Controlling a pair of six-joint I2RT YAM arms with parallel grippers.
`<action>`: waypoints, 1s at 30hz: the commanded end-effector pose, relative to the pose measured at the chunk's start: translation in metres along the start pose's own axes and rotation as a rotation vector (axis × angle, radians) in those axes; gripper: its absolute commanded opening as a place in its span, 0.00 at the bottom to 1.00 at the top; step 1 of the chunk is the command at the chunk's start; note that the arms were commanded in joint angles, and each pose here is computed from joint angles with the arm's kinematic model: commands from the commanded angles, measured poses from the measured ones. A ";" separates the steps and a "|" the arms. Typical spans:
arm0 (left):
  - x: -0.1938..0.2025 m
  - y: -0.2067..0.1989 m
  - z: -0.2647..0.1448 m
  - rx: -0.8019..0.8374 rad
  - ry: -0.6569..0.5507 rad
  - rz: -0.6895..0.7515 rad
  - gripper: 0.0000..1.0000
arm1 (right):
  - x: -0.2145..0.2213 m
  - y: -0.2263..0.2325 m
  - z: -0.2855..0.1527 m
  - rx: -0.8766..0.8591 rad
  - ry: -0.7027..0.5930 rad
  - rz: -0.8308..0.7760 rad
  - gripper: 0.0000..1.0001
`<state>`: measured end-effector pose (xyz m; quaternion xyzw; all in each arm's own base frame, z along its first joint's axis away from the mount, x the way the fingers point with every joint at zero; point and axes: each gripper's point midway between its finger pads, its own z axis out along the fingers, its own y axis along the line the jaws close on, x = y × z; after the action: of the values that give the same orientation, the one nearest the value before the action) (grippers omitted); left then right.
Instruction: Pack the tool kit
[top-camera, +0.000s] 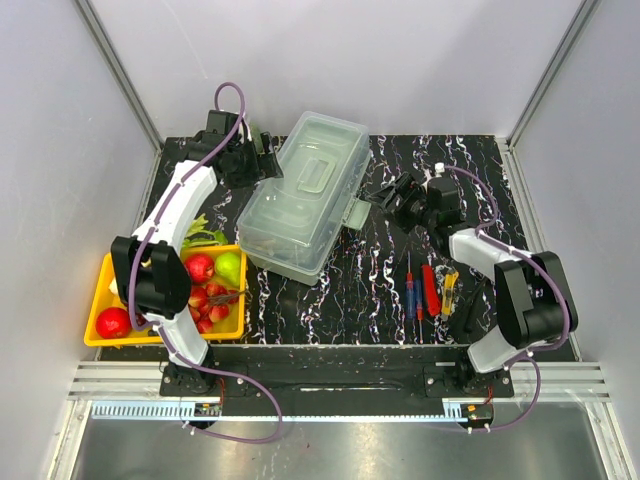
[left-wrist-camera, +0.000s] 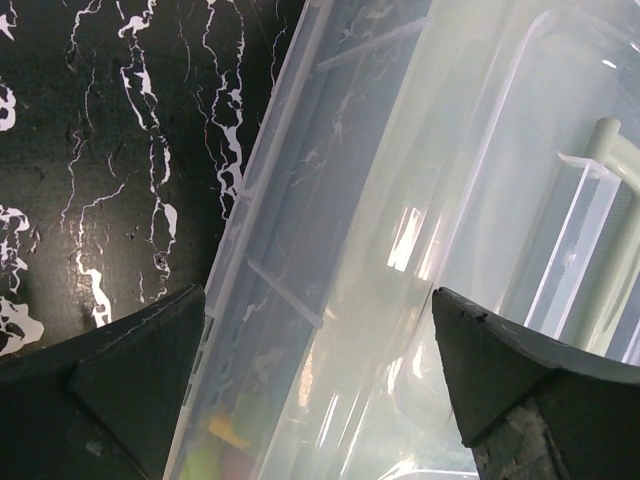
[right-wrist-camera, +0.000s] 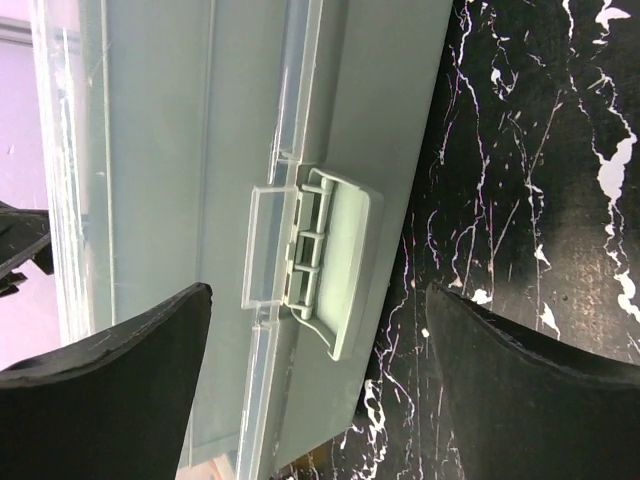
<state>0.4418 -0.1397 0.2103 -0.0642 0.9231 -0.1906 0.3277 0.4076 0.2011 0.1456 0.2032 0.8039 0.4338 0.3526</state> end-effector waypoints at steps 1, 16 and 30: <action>-0.029 -0.016 -0.036 0.024 -0.109 0.060 0.99 | -0.003 0.014 -0.013 -0.031 -0.022 -0.105 0.91; -0.029 -0.091 -0.053 0.174 -0.160 0.283 0.99 | 0.029 0.005 0.017 -0.089 0.083 -0.149 0.70; -0.008 -0.140 -0.027 0.225 -0.132 0.419 0.77 | 0.032 -0.003 0.021 -0.080 0.077 -0.116 0.63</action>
<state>0.4203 -0.2392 0.2635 0.1309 0.8910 -0.2020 0.3849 0.3964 0.2249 0.1034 0.1406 0.8278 0.4317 0.3294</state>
